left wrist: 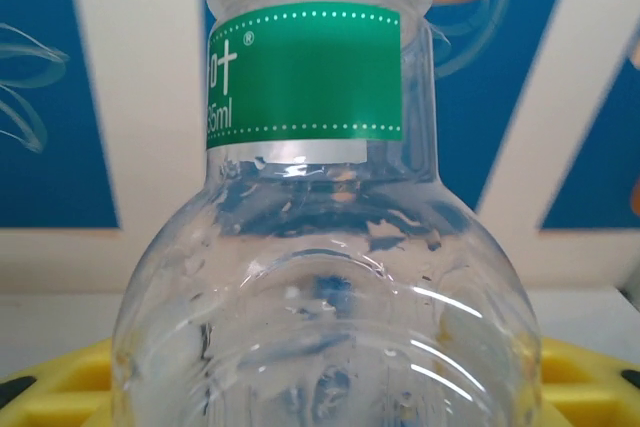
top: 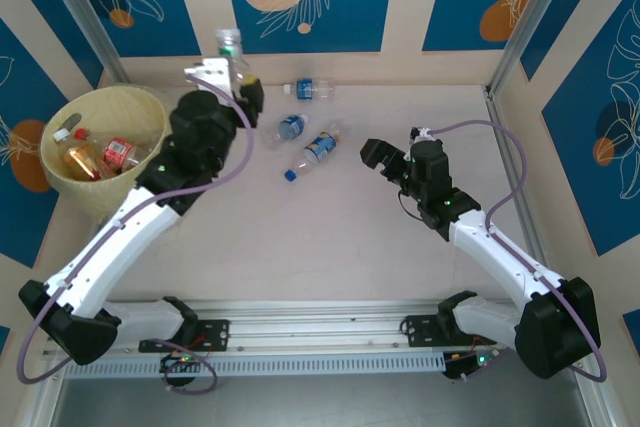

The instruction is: Put the plastic bottles in the bin

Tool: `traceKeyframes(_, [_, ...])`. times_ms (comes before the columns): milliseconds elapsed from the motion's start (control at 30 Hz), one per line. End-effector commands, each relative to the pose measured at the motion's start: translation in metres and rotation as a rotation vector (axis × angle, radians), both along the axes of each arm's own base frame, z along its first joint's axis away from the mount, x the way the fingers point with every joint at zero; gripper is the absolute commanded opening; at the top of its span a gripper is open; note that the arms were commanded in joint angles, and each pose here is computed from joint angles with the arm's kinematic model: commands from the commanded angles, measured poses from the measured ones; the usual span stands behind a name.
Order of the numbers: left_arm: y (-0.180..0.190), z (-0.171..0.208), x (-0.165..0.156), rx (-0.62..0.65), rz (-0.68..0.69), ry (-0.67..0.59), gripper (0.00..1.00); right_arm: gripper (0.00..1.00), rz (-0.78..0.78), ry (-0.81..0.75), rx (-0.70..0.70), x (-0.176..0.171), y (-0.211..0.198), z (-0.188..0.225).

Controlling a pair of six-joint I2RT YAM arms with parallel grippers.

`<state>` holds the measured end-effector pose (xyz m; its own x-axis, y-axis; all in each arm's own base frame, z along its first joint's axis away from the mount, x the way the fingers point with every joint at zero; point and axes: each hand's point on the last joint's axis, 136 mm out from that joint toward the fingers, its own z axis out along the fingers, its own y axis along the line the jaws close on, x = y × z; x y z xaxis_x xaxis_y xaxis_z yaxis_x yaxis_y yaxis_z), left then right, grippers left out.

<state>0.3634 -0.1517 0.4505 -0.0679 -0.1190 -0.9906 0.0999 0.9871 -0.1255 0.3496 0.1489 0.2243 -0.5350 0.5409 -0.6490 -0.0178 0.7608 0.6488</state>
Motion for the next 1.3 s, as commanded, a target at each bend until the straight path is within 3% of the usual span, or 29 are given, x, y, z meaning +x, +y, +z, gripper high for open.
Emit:
traceKeyframes(0, [0.049,0.001,0.003,0.117,0.164,0.047,0.0,0.99,-0.006,-0.023,0.024,0.005,0.001,0.009])
traceKeyframes(300, [0.178,-0.005,0.008,-0.01,0.543,0.064,0.0,0.99,-0.014,-0.033,0.031,0.008,0.0,0.014])
traceKeyframes(600, [0.271,-0.05,-0.006,-0.422,0.974,0.102,0.0,0.99,-0.017,-0.02,0.024,0.005,-0.004,0.011])
traceKeyframes(800, [0.292,-0.076,-0.006,-0.619,1.141,0.096,0.0,0.99,-0.014,-0.011,0.018,0.004,-0.004,0.011])
traceKeyframes(1000, [0.303,-0.099,-0.003,-0.698,1.236,0.07,0.01,0.99,-0.028,-0.009,0.024,0.002,-0.007,0.01])
traceKeyframes(1067, [0.308,-0.104,-0.003,-0.717,1.258,0.055,0.07,0.99,-0.028,-0.009,0.028,0.001,-0.007,0.01])
traceKeyframes(1100, [0.31,-0.106,-0.001,-0.728,1.258,0.056,0.17,0.99,-0.029,-0.008,0.027,0.0,-0.008,0.01])
traceKeyframes(1133, [0.311,-0.108,0.001,-0.738,1.259,0.06,0.32,0.99,-0.033,-0.007,0.025,-0.001,-0.009,0.01])
traceKeyframes(1200, [0.313,-0.111,0.004,-0.747,1.262,0.076,0.74,0.99,-0.041,-0.01,0.013,-0.002,-0.011,0.011])
traceKeyframes(1267, [0.312,-0.111,0.003,-0.752,1.268,0.086,0.97,0.99,-0.044,-0.017,0.008,-0.002,-0.013,0.014])
